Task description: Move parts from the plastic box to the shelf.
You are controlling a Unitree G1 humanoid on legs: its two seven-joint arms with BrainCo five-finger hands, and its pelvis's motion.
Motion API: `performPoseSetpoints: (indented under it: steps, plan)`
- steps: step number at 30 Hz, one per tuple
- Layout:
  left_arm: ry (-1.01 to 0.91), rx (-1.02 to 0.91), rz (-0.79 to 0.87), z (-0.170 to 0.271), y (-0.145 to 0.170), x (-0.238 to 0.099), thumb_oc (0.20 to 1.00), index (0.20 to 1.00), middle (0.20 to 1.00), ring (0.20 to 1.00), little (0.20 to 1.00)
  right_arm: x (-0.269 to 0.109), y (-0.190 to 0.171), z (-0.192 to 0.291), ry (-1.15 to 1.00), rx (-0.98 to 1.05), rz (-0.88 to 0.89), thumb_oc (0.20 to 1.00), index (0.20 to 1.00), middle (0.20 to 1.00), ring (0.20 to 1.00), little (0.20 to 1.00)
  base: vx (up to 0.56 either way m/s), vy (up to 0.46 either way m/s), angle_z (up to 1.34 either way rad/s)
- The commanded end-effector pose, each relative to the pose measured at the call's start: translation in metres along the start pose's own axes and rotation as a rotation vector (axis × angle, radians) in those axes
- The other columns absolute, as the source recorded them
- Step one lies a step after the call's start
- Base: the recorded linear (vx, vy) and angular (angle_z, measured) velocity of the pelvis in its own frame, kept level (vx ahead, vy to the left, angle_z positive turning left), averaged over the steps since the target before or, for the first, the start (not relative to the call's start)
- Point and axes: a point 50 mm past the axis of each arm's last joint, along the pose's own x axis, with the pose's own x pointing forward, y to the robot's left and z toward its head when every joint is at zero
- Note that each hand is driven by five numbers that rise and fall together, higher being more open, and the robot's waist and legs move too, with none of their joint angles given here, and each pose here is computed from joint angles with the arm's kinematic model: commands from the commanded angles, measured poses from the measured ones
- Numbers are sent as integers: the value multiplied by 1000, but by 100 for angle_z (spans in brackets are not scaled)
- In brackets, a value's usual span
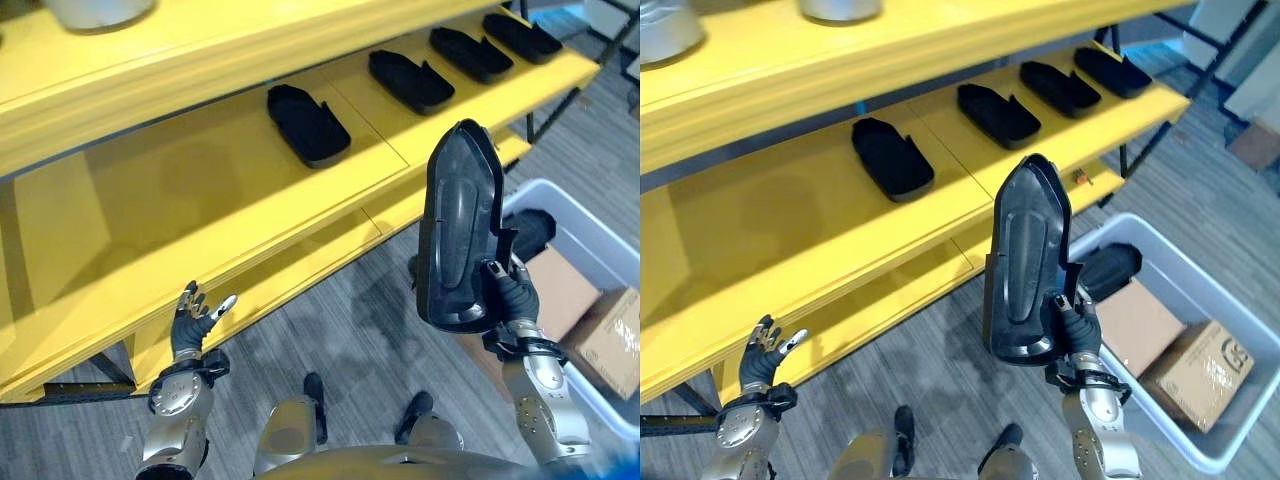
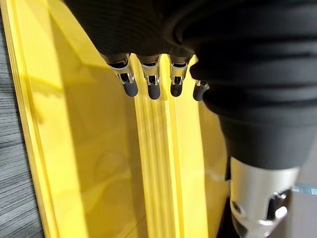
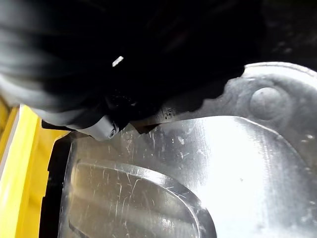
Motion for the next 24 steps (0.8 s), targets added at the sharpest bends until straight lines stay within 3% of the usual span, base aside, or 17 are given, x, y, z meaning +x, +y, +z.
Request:
performPoseSetpoints:
  steps: [1,11,16,19,24]
  plan:
    - [-166,-38,-62,30,-22,3,1000,1000,1000,1000,1000,16,12,37,-179,-58,114,200,200,200,200,200,108,91,15]
    - [-221,13,-38,44,-16,11,1000,1000,1000,1000,1000,24,64,31,-158,43,304,200,200,200,200,200,90,213,6]
    - [-236,17,-95,45,-31,14,1000,1000,1000,1000,1000,17,56,27,-128,18,317,200,200,200,200,200,74,-140,67]
    - [-246,1,-121,45,-39,14,1000,1000,1000,1000,1000,16,48,25,-119,13,292,200,200,200,200,200,110,-270,181]
    - [-195,-18,-127,34,-36,6,1000,1000,1000,1000,1000,12,35,23,-93,5,262,200,200,200,200,200,142,-217,92]
